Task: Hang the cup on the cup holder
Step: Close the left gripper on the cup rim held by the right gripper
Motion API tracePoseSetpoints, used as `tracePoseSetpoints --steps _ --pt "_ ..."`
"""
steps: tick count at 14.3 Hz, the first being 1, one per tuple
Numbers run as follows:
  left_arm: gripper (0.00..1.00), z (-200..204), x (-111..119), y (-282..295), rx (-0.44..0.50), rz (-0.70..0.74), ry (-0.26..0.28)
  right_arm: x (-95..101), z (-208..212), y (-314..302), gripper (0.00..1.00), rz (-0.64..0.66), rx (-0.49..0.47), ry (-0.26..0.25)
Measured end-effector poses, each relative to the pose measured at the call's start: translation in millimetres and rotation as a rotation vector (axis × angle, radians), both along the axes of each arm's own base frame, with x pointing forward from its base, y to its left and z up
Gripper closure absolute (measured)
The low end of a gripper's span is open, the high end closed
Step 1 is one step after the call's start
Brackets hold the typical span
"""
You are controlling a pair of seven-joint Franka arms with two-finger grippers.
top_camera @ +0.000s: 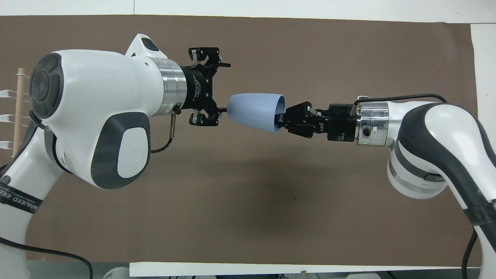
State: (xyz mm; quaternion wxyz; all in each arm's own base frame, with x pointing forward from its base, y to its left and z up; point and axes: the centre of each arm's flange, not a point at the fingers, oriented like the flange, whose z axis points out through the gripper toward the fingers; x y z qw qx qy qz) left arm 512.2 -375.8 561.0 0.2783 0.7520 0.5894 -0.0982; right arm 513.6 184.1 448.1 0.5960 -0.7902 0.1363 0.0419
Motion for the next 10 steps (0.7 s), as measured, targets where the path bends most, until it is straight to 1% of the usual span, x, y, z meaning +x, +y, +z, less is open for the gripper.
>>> tracePoseSetpoints --steps 3,5,7,10 --pt "0.00 -3.2 -2.5 -2.0 0.055 -0.041 0.030 -1.5 -0.8 3.7 0.96 0.003 -0.003 0.000" --pt "0.00 -7.2 -5.3 -2.5 0.097 -0.063 0.035 -1.5 -0.9 3.9 0.96 0.002 -0.004 0.000" --pt "0.00 -8.9 -7.8 -3.8 0.111 -0.075 0.046 -1.5 -0.9 3.9 0.96 0.002 -0.004 0.000" --pt "0.00 -11.1 -24.1 -21.5 0.124 -0.123 0.066 -1.6 -0.9 3.9 0.96 0.002 -0.004 0.000"
